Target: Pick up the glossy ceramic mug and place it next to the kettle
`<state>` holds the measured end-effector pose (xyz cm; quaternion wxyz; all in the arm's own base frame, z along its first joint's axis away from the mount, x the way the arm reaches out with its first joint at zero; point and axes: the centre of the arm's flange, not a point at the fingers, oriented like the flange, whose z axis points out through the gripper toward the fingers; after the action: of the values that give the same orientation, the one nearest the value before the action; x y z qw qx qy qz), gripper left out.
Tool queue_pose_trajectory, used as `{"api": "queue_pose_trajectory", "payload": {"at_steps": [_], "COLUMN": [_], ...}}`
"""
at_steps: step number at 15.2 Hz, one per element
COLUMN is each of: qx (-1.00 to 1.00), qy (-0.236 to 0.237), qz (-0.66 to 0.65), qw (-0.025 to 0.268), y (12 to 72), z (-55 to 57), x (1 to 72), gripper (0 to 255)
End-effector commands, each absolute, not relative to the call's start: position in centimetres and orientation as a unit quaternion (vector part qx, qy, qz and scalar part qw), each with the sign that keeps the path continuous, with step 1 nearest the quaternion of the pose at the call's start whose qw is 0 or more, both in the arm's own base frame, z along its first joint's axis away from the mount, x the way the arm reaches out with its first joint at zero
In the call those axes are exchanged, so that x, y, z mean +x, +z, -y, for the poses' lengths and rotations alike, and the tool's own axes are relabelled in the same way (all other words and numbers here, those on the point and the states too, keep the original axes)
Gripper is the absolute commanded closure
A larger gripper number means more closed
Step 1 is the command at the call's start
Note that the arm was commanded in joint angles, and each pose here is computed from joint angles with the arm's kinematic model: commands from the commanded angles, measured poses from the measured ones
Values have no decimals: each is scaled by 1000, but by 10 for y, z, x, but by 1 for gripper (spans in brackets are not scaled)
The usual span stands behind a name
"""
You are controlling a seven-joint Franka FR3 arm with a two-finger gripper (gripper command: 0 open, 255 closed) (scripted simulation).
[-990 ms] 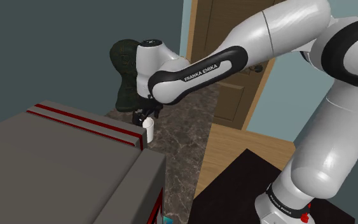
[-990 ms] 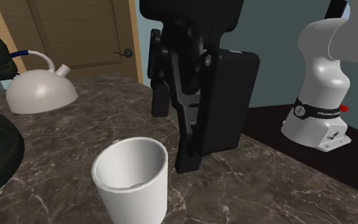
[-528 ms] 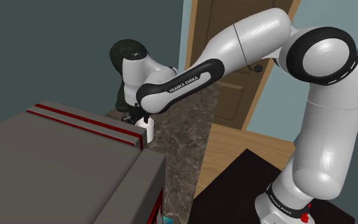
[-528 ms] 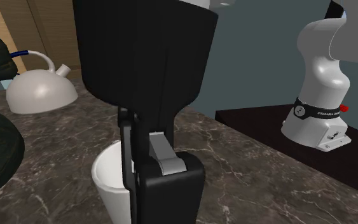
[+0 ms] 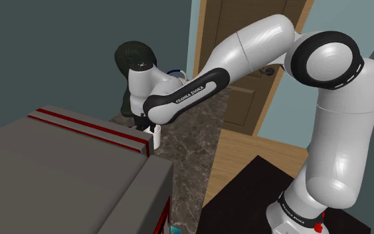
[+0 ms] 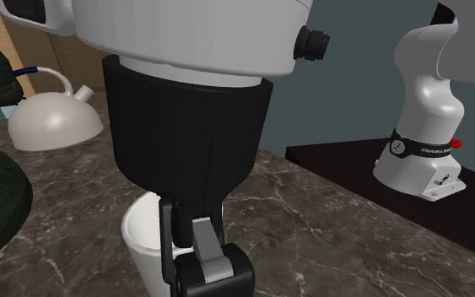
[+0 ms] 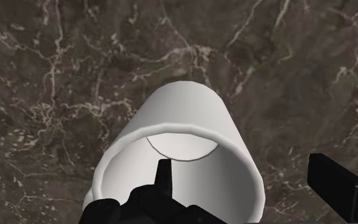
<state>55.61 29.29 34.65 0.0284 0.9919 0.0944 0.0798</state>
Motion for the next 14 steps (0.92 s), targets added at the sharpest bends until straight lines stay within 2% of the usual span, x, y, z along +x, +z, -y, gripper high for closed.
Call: {"api": "queue_pose_trajectory", "payload": {"at_steps": [1, 4, 5, 14], "qx": [992, 992, 992, 992], "qy": [80, 80, 80, 80], "qz": [-94, -94, -94, -94], "qw": [28, 28, 28, 28], "y": [346, 346, 346, 346], "z": [-293, -293, -293, -293], "x": [556, 556, 556, 556], "gripper": [0, 0, 255, 255]}}
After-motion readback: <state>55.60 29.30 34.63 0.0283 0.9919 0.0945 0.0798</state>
